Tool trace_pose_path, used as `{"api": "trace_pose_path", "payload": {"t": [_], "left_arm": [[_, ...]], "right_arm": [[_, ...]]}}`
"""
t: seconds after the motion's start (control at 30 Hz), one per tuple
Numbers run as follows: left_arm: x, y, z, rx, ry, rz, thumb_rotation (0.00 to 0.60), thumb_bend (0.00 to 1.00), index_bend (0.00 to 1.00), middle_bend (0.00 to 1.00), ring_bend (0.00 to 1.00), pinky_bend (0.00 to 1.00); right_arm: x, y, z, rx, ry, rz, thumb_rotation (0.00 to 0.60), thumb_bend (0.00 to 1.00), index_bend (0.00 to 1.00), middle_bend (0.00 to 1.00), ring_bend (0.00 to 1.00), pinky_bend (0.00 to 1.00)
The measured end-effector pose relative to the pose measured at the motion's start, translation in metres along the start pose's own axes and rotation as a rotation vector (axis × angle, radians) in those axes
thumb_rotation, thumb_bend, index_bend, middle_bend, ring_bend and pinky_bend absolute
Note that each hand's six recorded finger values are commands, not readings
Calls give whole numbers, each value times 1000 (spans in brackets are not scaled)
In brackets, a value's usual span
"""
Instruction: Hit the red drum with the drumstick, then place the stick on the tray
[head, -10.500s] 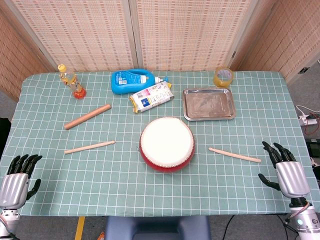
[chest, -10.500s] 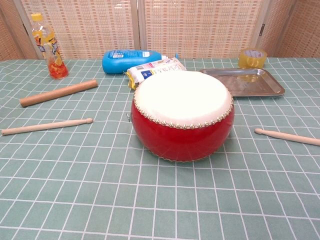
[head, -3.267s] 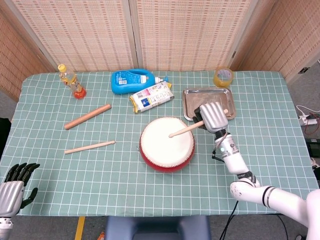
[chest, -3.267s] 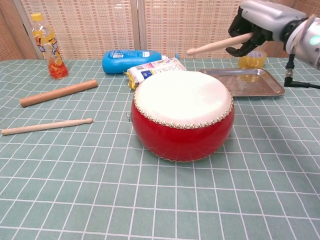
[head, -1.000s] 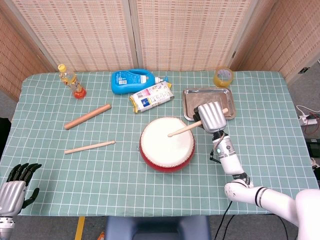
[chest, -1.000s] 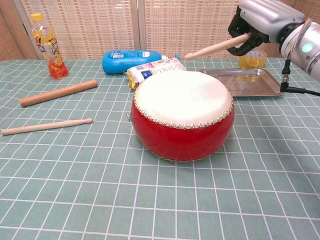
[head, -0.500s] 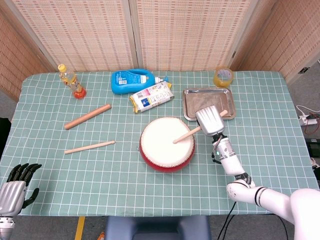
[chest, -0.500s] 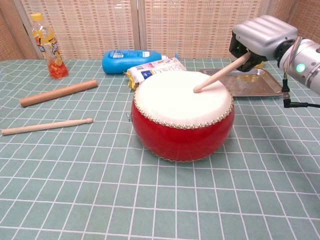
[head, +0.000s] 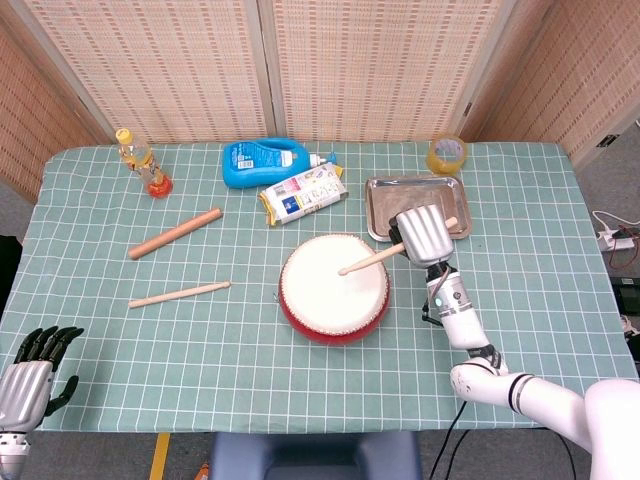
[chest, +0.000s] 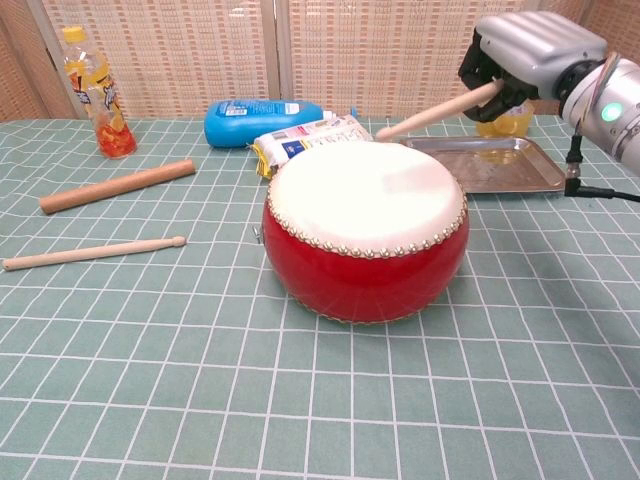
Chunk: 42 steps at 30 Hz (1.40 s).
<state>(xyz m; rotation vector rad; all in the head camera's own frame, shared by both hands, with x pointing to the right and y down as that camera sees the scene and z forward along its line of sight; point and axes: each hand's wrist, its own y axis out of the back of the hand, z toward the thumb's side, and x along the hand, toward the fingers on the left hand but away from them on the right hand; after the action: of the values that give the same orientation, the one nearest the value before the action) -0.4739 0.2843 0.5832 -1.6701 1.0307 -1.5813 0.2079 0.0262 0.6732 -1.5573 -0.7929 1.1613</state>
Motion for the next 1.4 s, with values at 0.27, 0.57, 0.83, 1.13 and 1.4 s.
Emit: {"api": "trace_pose_path", "payload": {"t": [0.27, 0.57, 0.83, 1.13, 1.4], "left_arm": [[0, 1, 0, 2, 0, 1, 600, 345, 171, 141, 75, 58], [0, 1, 3, 1, -11, 3, 600, 344, 171, 142, 75, 58], [1, 1, 6, 2, -20, 2, 600, 344, 172, 142, 75, 57], [4, 0, 12, 9, -35, -4, 600, 343, 171, 142, 75, 57], [3, 3, 14, 17, -33, -2, 600, 343, 171, 142, 75, 57]], "right_arm": [[3, -14, 0, 121, 12, 46, 600, 650, 1000, 1000, 1000, 1000], [19, 8, -27, -291, -71, 11, 600, 650, 1000, 1000, 1000, 1000], [65, -13, -94, -371, -245, 86, 600, 649, 1000, 1000, 1000, 1000], [88, -48, -148, -340, -387, 153, 600, 650, 1000, 1000, 1000, 1000], [43, -53, -146, -299, -376, 152, 600, 650, 1000, 1000, 1000, 1000]]}}
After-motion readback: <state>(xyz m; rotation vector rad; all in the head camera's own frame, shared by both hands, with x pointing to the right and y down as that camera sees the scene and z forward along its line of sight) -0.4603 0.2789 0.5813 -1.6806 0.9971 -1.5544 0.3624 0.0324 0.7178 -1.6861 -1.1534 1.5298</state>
